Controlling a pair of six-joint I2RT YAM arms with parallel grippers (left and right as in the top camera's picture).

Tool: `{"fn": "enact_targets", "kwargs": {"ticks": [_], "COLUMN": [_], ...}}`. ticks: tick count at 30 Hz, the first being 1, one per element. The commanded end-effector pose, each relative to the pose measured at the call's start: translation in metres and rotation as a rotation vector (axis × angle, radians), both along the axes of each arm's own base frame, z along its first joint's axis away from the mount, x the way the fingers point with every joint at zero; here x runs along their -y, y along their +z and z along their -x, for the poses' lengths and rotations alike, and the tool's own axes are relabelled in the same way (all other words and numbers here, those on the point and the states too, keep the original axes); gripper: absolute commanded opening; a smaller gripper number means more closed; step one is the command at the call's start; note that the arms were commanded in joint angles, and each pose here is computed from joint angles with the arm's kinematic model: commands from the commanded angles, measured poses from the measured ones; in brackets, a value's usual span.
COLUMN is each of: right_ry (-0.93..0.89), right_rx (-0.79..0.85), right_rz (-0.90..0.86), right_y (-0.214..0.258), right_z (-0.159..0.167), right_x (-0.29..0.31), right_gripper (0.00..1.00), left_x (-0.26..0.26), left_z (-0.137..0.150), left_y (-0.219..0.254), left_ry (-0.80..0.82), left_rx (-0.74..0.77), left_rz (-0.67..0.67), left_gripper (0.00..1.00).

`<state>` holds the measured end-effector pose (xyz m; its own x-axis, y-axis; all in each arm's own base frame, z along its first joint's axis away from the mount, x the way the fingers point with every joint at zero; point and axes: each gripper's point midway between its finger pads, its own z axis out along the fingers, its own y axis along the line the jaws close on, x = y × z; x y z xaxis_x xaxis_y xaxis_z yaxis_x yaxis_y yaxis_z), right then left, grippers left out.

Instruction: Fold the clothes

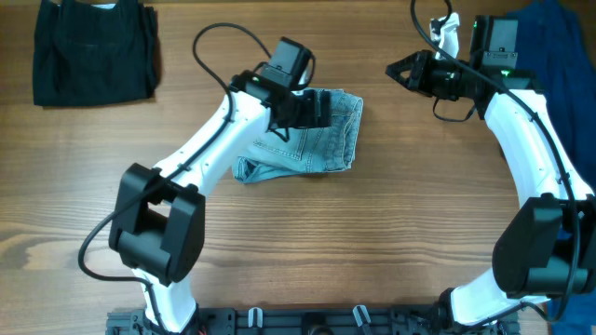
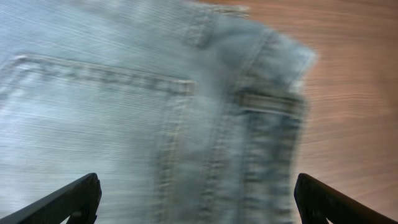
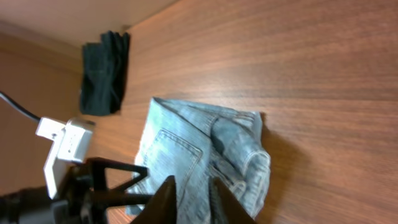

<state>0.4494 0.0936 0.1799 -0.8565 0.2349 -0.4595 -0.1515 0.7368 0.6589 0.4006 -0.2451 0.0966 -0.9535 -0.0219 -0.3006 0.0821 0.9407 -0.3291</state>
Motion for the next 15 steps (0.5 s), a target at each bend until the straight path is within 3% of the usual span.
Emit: {"fn": "enact_targets", "kwargs": {"ticks": [1,6,15], "right_ry": [-0.007,-0.003,-0.015], "right_rx": [-0.009,-0.001,-0.002], "right_rz": [0.072,0.080,0.098], "right_y": [-0.018,-0.018,-0.020], "right_z": [-0.002,-0.002,-0.003], "right_x": [0.008,0.008,0.011], "right_gripper": [0.21,0.25,0.28], "left_x": [-0.043,-0.088,-0.096], "left_z": [-0.005,0.030,0.069], "left_y": [0.003,-0.034,-0.088], "left_ry": [-0.039,-0.076,-0.076], "left_rx": [0.007,-0.198,-0.319], "left_rz": [-0.107,-0.215,-0.160], "left_gripper": [1.00,1.00,1.00]}}
